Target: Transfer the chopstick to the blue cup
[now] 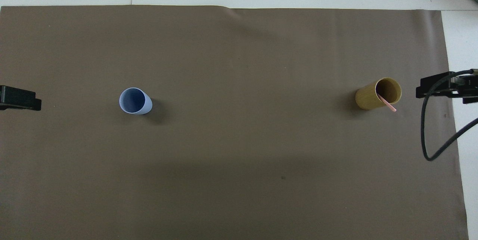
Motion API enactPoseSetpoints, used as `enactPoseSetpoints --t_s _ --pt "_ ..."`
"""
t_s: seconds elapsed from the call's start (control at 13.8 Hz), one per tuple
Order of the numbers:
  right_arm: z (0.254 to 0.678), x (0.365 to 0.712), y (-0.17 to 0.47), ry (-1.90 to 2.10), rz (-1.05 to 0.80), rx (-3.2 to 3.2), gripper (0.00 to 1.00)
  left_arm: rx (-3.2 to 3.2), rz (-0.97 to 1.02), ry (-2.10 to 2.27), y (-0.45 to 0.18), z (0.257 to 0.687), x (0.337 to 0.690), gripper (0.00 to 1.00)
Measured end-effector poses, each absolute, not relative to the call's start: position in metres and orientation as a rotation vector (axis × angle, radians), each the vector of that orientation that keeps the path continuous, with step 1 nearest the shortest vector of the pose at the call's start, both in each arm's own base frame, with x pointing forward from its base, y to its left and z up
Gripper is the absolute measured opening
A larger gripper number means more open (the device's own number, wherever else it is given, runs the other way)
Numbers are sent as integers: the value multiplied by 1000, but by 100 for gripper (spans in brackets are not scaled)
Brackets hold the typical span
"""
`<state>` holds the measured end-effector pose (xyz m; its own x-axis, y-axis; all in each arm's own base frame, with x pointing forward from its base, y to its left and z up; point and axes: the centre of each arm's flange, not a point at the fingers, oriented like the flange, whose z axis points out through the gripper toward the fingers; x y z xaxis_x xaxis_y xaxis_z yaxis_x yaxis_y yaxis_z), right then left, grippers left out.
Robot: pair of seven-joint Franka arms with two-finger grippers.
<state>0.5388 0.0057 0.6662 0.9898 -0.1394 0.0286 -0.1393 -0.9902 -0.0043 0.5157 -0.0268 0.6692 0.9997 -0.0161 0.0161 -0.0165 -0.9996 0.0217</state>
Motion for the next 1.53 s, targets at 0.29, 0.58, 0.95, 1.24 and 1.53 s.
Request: enactPoseSetpoints --t_s 0.29,0.58,0.95,1.24,1.53 --pt "666 539 6 220 -45 -3131 100 3119 23 -19 -24 669 516 100" --pt "666 539 0 237 -44 -3130 100 3119 21 -17 -23 669 516 100" --pt "666 539 -2 241 -44 -3130 100 3119 29 -20 -24 669 516 100" --pt "666 539 -2 241 -46 -3130 100 3118 52 -24 -26 660 521 100" --pt "667 540 -2 240 -65 -3129 100 3119 0 -35 -31 601 531 100"
